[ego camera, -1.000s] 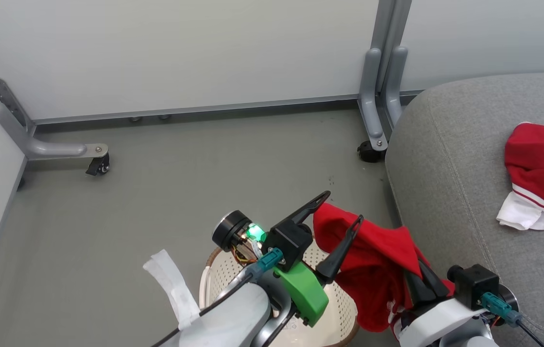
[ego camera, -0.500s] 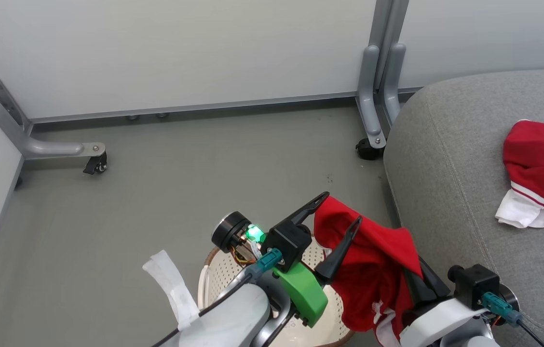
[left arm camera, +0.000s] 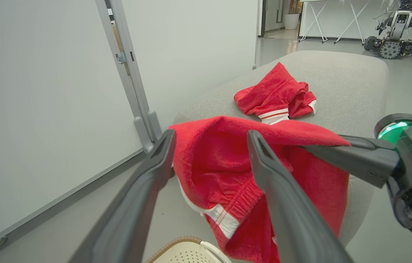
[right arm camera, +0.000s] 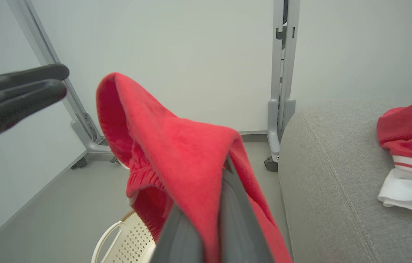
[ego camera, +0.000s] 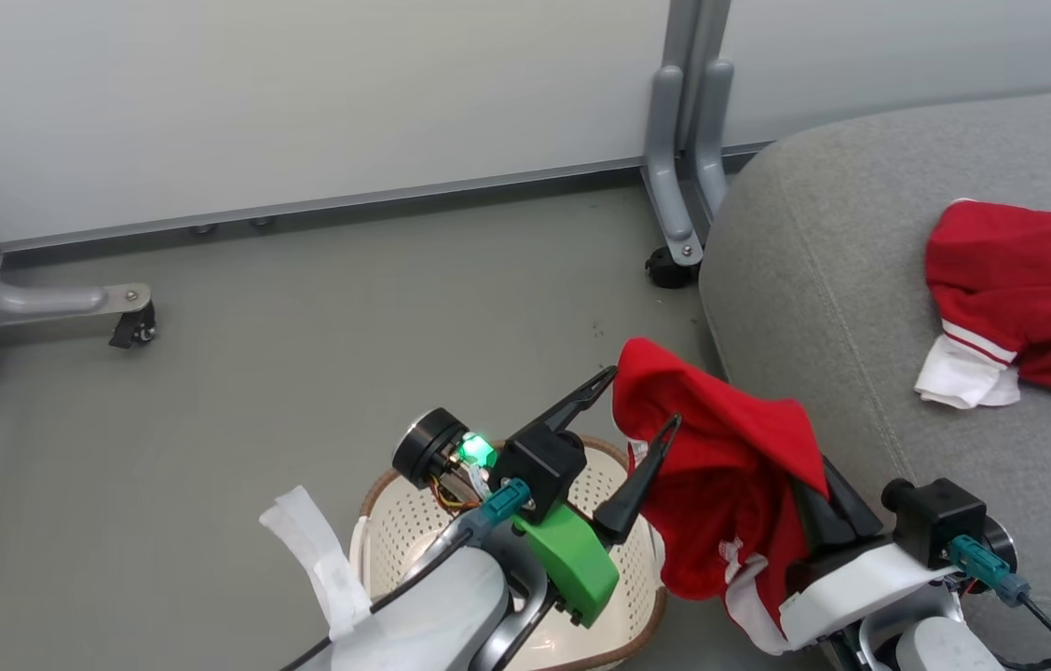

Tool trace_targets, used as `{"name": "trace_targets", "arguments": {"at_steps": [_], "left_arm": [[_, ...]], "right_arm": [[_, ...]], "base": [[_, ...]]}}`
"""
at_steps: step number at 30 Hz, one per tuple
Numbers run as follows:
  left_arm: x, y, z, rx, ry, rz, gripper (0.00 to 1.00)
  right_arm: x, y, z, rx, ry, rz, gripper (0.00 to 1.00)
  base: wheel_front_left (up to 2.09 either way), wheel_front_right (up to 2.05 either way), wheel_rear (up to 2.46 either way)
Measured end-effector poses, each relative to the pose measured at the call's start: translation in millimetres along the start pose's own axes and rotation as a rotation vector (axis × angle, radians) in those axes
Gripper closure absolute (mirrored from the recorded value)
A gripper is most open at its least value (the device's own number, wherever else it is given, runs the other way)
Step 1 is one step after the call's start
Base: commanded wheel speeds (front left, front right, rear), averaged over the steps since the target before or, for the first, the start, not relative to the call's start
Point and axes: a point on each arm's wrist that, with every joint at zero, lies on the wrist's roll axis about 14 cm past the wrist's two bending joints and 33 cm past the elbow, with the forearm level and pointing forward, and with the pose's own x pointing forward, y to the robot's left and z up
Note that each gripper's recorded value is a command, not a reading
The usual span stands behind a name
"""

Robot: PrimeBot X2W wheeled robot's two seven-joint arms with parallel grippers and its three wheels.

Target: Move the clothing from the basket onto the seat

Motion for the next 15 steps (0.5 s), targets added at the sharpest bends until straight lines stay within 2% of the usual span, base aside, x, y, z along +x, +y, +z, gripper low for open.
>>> {"name": "trace_targets", "arguments": {"at_steps": [4, 6, 15], "left_arm": [[8.7, -8.1, -4.7, -0.006, 0.008, -0.041, 0.00], [18.8, -19.5, -6.5, -0.014, 0.008, -0.088, 0.00], [46.1, -58.5, -15.8, -0.040, 0.020, -0.246, 0.00]], "right_arm": [[-7.5, -22.3, 10.3, -0.014, -0.029, -0.072, 1.00], [-17.6, -46.6, 22.6, -0.026, -0.064, -0.153, 1.00], [-68.5, -110.9, 46.3, -0.087, -0.110, -0.390, 1.00]], "base": [[0.00, 0.00, 0.00], [0.00, 0.00, 0.00], [0.00, 0.00, 0.00]]}}
